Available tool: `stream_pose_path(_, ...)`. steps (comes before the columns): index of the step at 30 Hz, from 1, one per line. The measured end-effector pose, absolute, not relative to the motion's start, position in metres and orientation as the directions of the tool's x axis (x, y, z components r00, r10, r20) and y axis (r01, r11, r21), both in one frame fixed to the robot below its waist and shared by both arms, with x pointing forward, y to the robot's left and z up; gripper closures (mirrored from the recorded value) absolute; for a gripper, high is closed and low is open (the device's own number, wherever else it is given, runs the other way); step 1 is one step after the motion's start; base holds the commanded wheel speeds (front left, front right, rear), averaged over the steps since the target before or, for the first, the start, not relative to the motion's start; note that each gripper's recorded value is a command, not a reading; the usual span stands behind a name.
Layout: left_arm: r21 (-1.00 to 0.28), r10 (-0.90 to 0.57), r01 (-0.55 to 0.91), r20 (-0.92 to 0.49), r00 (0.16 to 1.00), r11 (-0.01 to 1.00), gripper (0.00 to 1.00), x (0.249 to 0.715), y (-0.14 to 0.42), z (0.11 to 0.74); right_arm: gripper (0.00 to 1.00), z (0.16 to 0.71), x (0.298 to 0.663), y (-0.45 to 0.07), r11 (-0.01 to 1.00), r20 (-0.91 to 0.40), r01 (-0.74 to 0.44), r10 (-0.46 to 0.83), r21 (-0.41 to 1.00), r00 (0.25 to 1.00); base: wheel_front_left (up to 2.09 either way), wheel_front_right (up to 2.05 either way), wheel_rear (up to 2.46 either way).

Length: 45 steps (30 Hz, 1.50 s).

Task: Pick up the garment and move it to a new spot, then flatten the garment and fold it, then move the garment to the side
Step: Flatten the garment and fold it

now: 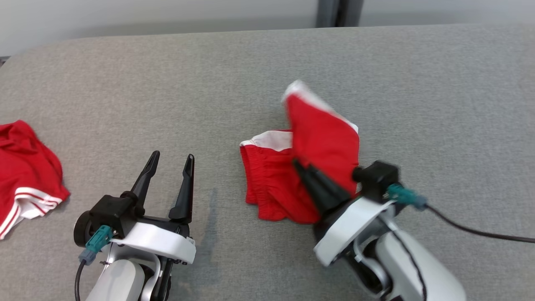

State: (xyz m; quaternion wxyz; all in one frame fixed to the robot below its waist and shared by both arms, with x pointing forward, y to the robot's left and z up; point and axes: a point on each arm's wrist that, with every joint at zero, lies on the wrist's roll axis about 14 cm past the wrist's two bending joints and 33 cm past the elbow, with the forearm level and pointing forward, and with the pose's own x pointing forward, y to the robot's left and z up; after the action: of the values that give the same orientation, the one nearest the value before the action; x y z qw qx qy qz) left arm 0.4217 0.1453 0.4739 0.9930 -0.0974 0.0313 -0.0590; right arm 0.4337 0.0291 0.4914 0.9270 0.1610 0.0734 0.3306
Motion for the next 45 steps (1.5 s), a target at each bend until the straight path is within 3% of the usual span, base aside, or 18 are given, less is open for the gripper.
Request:
stream_pose_path(5,-0.200,-0.089,0.076,-0.059,0.994,0.977,0.00,0.417,0.155,0.471,1.00,0.476,0.401,0.074,0.625,-0.075,-0.681,0.756,0.382,0.651,0.00,0.00,0.00)
stream_pose_path(10,-0.202,-0.073,0.057,-0.069,0.995,0.978,0.00,0.415,0.160,0.466,1.00,0.456,0.386,0.087,0.592,-0.126,-0.693,0.790,0.412,0.600,0.00,0.00,0.00)
stream_pose_path(11,-0.203,-0.072,0.056,-0.071,0.995,0.978,0.00,0.415,0.160,0.465,0.93,0.454,0.385,0.087,0.591,-0.133,-0.692,0.791,0.415,0.597,0.00,0.00,0.00)
stream_pose_path(12,-0.205,-0.071,0.055,-0.073,0.995,0.977,0.00,0.416,0.160,0.465,0.68,0.452,0.385,0.087,0.594,-0.135,-0.690,0.790,0.414,0.599,0.00,0.00,0.00)
stream_pose_path(13,-0.206,-0.071,0.055,-0.074,0.995,0.977,0.00,0.416,0.160,0.464,0.17,0.451,0.386,0.086,0.596,-0.135,-0.689,0.788,0.412,0.601,0.00,0.00,0.00)
stream_pose_path(14,-0.206,-0.071,0.055,-0.074,0.995,0.977,0.00,0.416,0.160,0.464,0.00,0.451,0.387,0.085,0.598,-0.132,-0.686,0.785,0.413,0.605,0.00,0.00,0.00)
stream_pose_path(22,-0.201,-0.078,0.065,-0.055,0.995,0.977,0.00,0.418,0.158,0.469,0.00,0.476,0.388,0.074,0.616,-0.040,-0.687,0.755,0.386,0.654,0.00,0.00,0.00)
stream_pose_path(26,-0.192,-0.075,0.065,-0.040,0.996,0.979,0.00,0.419,0.159,0.475,0.00,0.496,0.397,0.052,0.660,0.031,-0.660,0.698,0.359,0.715,0.00,0.00,0.00)
stream_pose_path(33,-0.175,-0.056,0.052,-0.013,0.998,0.983,0.00,0.417,0.165,0.485,0.00,0.525,0.425,-0.029,0.827,0.119,-0.502,0.489,0.252,0.864,0.00,0.00,0.00)
stream_pose_path(36,-0.171,-0.050,0.049,-0.002,0.999,0.984,0.00,0.415,0.166,0.490,0.00,0.529,0.429,-0.053,0.867,0.127,-0.445,0.427,0.223,0.895,0.00,0.00,0.00)
stream_pose_path(37,-0.167,-0.047,0.047,0.003,0.999,0.985,0.00,0.412,0.167,0.492,0.00,0.531,0.432,-0.078,0.905,0.122,-0.382,0.365,0.187,0.923,0.00,0.00,0.00)
stream_pose_path(45,-0.149,-0.042,0.044,0.016,0.999,0.988,0.00,0.402,0.171,0.500,0.00,0.537,0.433,-0.134,0.965,0.115,-0.234,0.221,0.121,0.969,0.00,0.00,0.00)
